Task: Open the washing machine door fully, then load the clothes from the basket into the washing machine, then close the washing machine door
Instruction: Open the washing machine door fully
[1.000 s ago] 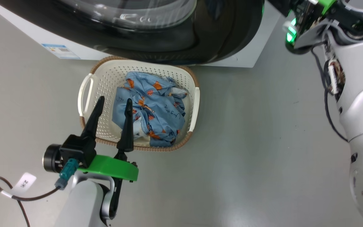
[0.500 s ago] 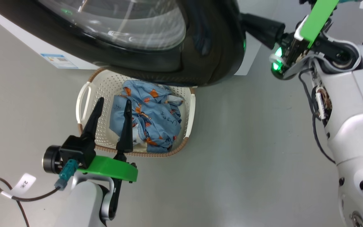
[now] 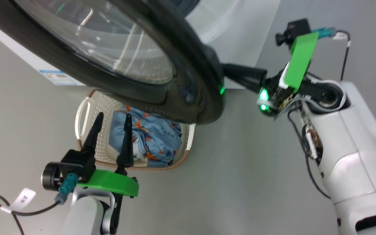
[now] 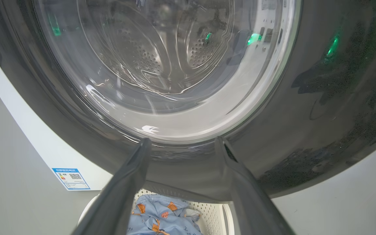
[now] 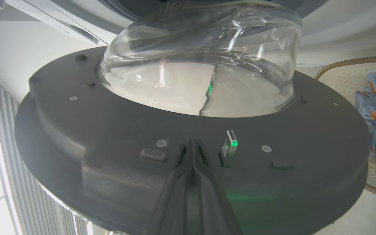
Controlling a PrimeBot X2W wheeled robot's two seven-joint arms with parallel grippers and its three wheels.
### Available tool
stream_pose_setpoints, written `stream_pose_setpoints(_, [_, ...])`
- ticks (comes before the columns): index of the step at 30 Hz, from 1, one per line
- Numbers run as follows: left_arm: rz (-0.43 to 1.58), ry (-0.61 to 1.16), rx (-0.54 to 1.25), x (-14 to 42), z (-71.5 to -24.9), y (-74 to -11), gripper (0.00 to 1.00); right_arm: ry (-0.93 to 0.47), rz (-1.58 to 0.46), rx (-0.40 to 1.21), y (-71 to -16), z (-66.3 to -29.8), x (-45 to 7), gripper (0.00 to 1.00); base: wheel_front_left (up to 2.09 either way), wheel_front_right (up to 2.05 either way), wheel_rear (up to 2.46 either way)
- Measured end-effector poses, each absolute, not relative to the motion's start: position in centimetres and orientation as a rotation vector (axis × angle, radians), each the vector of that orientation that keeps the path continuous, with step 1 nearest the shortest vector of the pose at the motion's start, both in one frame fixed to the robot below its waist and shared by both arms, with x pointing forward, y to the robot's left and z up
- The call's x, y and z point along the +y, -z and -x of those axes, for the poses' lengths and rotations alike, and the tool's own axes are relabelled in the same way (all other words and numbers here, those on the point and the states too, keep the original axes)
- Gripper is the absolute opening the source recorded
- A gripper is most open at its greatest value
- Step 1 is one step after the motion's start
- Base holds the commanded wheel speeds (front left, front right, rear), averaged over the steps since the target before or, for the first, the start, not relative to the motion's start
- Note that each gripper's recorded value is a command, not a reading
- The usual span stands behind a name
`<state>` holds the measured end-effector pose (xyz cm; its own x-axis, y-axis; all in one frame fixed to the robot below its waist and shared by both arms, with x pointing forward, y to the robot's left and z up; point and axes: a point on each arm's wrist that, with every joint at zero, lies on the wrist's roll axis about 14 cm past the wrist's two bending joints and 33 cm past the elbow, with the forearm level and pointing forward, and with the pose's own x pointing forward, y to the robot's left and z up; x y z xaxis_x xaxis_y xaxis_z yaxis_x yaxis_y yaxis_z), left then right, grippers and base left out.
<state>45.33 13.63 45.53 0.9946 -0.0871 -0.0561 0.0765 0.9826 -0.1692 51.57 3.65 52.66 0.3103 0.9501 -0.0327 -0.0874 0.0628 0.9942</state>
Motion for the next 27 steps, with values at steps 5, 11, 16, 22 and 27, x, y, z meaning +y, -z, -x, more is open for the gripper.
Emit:
stream_pose_setpoints(5, [0.171,0.08,0.064,13.7,-44.8,-45.7,1.0,-1.017,-1.231,0.946,-52.9,-49.9,4.1,0.0,0.0,0.0,0.0])
stream_pose_setpoints(11, [0.172,0.08,0.05,13.8,-44.3,-46.3,1.0,-1.067,-1.22,0.969,-53.4,-47.6,5.2,0.0,0.0,0.0,0.0])
stream_pose_setpoints(16, [0.174,0.075,0.058,14.0,-43.2,-46.2,1.0,-1.093,-1.213,0.997,-53.4,-45.5,6.2,0.0,0.0,0.0,0.0])
stream_pose_setpoints(22, [0.174,0.072,0.042,14.2,-42.7,-47.0,1.0,-1.104,-1.193,1.016,-53.4,-43.8,7.1,0.0,0.0,0.0,0.0])
stream_pose_setpoints(27, [0.175,0.068,0.041,14.3,-42.1,-47.1,1.0,-1.105,-1.205,1.03,-53.4,-42.9,7.5,0.0,0.0,0.0,0.0])
